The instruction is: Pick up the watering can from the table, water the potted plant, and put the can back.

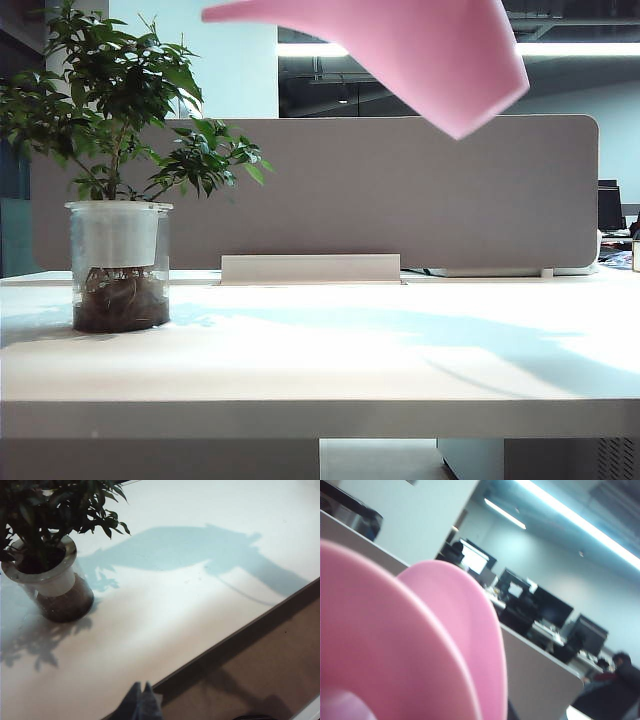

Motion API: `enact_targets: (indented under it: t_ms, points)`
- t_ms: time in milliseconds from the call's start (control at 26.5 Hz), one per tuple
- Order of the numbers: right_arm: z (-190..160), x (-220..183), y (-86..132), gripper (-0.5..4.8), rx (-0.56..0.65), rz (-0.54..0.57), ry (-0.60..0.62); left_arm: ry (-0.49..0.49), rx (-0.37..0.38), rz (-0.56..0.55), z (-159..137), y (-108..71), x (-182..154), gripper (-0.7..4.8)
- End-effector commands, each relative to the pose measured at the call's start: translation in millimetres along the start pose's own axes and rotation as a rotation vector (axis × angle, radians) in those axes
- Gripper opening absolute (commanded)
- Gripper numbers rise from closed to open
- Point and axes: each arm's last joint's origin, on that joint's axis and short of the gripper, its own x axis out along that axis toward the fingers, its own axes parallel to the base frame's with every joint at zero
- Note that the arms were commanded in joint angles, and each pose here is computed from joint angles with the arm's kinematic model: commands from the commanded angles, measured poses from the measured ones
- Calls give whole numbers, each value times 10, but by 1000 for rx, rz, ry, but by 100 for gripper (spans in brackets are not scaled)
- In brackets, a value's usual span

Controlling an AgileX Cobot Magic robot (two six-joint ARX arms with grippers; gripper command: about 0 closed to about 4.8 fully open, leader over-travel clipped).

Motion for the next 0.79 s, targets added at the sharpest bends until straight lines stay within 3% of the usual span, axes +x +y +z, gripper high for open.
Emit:
enact_targets:
  t_ms: [38,151,792]
  points:
    - [151,-1,-96,-6,-46,1,-55,-13,9,0,13,-1,-9,-5]
    - [188,11,-102,-6,-77,46,-80,-13,9,0,13,-1,-9,-5]
    - [478,208,-239,-6,-210,70,-166,-13,9,0,13,-1,-9,-5]
